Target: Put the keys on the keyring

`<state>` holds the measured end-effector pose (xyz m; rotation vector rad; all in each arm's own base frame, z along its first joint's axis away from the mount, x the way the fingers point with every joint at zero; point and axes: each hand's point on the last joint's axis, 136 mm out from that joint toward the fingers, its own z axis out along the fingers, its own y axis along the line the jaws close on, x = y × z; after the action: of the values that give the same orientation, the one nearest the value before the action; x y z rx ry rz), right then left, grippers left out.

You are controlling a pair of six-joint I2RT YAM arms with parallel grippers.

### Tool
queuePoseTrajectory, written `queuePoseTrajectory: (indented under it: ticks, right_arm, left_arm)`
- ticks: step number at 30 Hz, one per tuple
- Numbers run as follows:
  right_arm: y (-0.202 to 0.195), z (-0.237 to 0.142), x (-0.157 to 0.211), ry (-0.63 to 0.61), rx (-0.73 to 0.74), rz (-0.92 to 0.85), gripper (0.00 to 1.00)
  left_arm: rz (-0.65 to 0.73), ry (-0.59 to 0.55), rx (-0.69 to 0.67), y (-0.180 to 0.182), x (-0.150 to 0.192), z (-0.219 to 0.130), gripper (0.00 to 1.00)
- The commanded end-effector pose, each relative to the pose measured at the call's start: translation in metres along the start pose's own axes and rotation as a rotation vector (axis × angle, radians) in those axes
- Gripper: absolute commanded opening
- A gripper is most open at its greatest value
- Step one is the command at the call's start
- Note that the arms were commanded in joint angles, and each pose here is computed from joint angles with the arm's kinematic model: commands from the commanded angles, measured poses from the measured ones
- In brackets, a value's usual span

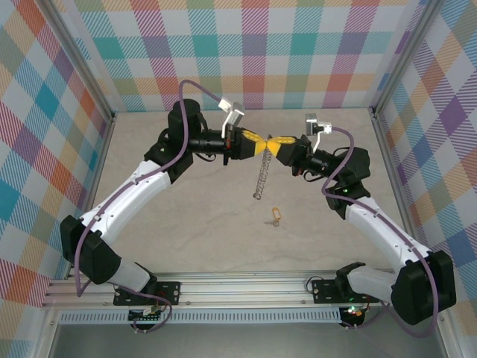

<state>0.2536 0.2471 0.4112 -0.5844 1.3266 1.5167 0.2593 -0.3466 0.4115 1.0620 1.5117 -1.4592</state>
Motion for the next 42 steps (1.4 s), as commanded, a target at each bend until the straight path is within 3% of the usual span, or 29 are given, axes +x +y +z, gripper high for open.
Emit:
queuePoseTrajectory:
  ticks: [1,7,9,11,13,19,26,32,36,42]
  right_arm:
    - [0.018,0.004,-0.018,-0.037,-0.051,-0.055,0.0]
    - [0.014,0.004,-0.015,-0.017,-0.028,-0.041,0.02]
    - [0.006,0.002,-0.012,-0.006,0.026,-0.021,0.31]
    - [-0.001,-0.003,-0.009,0.015,0.091,-0.008,0.51]
    - [-0.014,-0.013,0.001,0.051,0.189,0.026,0.61]
    - [-0.052,-0.061,0.032,0.093,0.516,0.167,0.75]
    - [-0.099,-0.117,0.119,0.288,0.818,0.37,0.75]
    - [-0.133,-0.156,0.19,0.409,1.009,0.566,0.64]
    - [-0.146,-0.172,0.232,0.463,1.09,0.701,0.56]
    - [-0.156,-0.178,0.269,0.556,1.187,0.738,0.55]
  left_arm:
    - [0.05,-0.006,0.05,-0.017,-0.01,0.003,0.01]
    - [0.053,-0.007,0.029,-0.014,-0.01,0.003,0.0]
    - [0.054,-0.002,-0.025,-0.006,-0.007,0.002,0.0]
    - [0.065,0.016,-0.094,0.003,0.0,-0.002,0.0]
    - [0.068,0.033,-0.164,0.014,0.008,-0.006,0.0]
    - [0.07,0.047,-0.308,0.033,0.03,-0.019,0.0]
    - [0.111,0.052,-0.436,0.037,0.044,-0.041,0.0]
    - [0.12,0.051,-0.473,0.031,0.051,-0.052,0.0]
    - [0.117,0.048,-0.472,0.026,0.056,-0.056,0.0]
    - [0.115,0.047,-0.467,0.022,0.06,-0.058,0.0]
